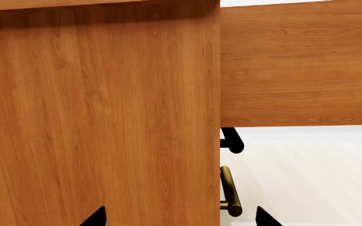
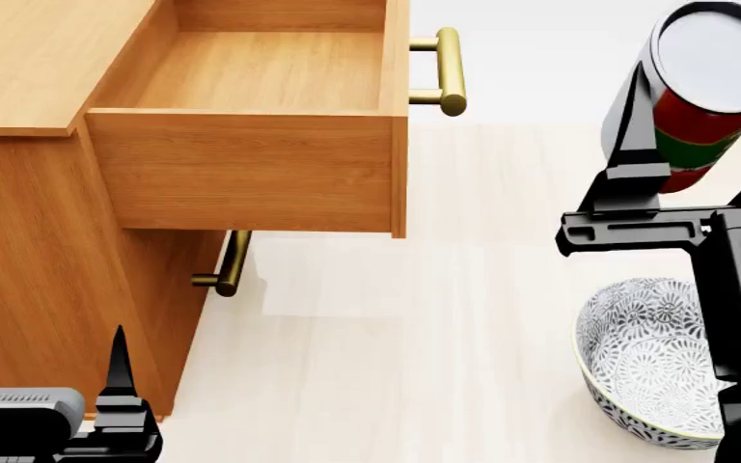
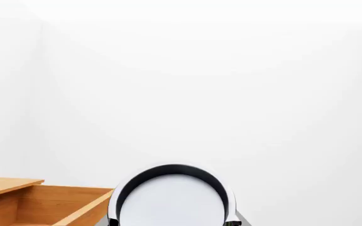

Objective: Put the ketchup in the top drawer of the cabinet.

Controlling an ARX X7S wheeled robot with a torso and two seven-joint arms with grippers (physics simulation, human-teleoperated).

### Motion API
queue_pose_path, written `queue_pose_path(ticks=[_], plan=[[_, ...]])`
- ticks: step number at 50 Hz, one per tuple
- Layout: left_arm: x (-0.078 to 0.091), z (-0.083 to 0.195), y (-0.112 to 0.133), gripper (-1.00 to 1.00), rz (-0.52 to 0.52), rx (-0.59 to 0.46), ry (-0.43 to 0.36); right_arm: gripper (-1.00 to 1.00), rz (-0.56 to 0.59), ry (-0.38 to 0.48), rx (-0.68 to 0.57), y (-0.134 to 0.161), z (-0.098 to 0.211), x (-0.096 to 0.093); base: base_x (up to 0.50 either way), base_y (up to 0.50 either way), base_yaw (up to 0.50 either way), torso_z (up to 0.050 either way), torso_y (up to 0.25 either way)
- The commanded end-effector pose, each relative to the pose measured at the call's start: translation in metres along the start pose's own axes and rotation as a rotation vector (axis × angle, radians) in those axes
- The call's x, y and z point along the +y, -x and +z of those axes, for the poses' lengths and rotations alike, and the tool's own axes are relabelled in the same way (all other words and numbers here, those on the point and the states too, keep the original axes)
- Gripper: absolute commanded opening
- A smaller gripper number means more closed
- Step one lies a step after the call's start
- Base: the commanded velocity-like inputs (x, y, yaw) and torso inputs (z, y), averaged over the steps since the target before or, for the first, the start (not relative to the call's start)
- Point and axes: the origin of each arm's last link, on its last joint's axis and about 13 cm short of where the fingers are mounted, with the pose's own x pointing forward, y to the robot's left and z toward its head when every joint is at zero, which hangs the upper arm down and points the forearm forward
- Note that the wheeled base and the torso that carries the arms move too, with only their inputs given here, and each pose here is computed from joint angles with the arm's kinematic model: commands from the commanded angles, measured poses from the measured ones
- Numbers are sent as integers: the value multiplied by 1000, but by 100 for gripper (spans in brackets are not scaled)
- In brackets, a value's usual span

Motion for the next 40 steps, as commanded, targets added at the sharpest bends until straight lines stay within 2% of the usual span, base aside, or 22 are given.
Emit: queue_pose_path(ticks=[1, 40], plan=[[0, 0, -1, 100, -2, -1, 3, -100, 24, 33, -52, -25, 20, 4, 0, 0, 0, 0, 0], [2, 2, 1, 100, 6, -11, 5, -100, 95, 39, -103, -99, 57, 18, 0, 0, 0, 0, 0]])
